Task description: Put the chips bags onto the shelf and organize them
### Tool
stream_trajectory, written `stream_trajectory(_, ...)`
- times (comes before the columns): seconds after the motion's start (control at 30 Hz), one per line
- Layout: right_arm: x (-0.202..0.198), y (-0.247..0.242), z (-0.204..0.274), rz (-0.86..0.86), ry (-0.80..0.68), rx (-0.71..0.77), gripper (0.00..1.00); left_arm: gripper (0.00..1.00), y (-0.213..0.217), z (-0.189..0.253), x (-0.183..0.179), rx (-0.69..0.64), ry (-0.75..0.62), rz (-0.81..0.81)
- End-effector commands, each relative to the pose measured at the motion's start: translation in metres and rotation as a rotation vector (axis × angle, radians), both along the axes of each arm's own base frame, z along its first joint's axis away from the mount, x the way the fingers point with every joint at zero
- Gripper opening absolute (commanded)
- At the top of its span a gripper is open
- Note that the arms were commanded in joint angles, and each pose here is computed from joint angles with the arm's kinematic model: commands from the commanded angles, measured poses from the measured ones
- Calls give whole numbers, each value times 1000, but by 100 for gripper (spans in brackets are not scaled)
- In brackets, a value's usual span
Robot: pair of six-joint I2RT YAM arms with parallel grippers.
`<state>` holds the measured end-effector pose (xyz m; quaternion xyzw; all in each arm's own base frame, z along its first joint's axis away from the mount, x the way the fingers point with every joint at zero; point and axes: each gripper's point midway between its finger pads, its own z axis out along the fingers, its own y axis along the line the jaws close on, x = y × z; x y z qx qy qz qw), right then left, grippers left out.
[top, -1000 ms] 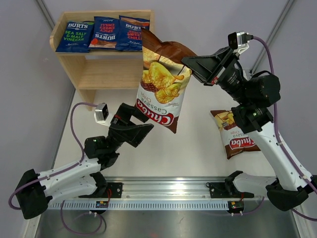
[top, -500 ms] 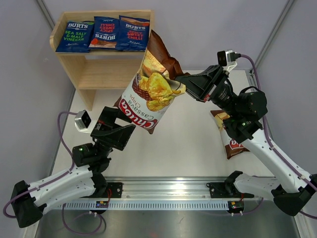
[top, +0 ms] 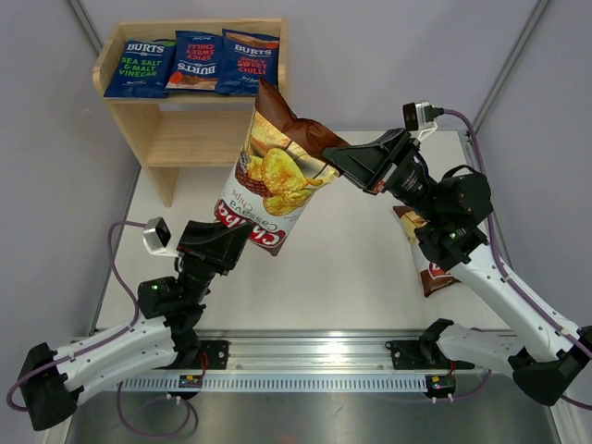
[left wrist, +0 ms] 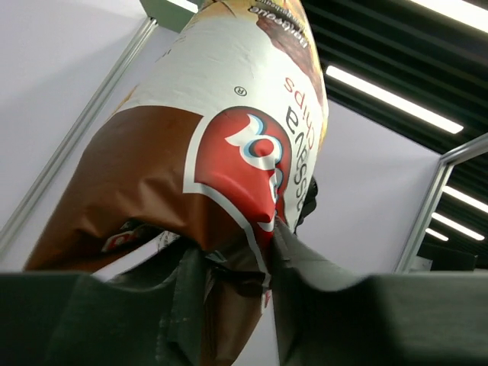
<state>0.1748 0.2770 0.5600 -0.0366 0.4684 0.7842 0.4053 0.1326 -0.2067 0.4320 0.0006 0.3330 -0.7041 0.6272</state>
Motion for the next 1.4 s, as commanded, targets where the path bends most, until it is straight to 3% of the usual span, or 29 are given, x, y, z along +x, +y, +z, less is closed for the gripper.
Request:
stream_trajectory(0.0, -3, 4, -9, -7, -19, -35, 0, 23, 72, 61, -46, -309, -215, 54)
stream_trajectory(0.17, 1, 0, -13, -56, -26, -46, 2, 8, 68, 57, -41, -237, -177, 79)
stream_trajectory(0.2, 0, -2, -14, -69, -31, -50, 7, 1, 63, 55, -38, -195, -159, 86)
stream_trajectory(0.33, 7, -10, -20, -170, -33, -107, 41, 0, 55, 38, -29, -96, -95, 107)
stream_trajectory(0.47, 8, -17, -17, -224, -55, -135, 50, 0, 52, 12, -16, -33, -1, 132)
stream_trajectory(0.5, 7, -19, -17, -231, -55, -140, 69, 0, 53, 7, -11, -29, 32, 143)
stream_trajectory(0.6, 13, -26, -21, -296, -40, -184, 99, 0, 51, -9, -3, 28, 99, 163)
stream_trajectory(0.93, 28, -75, -49, -593, 3, -348, 100, 0, 64, -61, 6, 247, 293, 243)
stream_trajectory(0.97, 26, -78, -48, -602, -1, -350, 99, 0, 63, -81, 10, 316, 352, 255)
stream_trajectory(1.07, 24, -88, -51, -637, 0, -357, 100, 0, 79, -104, 16, 357, 481, 308)
stream_trajectory(1.23, 24, -93, -50, -660, 3, -339, 99, 0, 110, -120, 16, 362, 607, 389)
stream_trajectory(1.37, 25, -90, -51, -651, 6, -345, 99, 0, 136, -142, 28, 299, 811, 497)
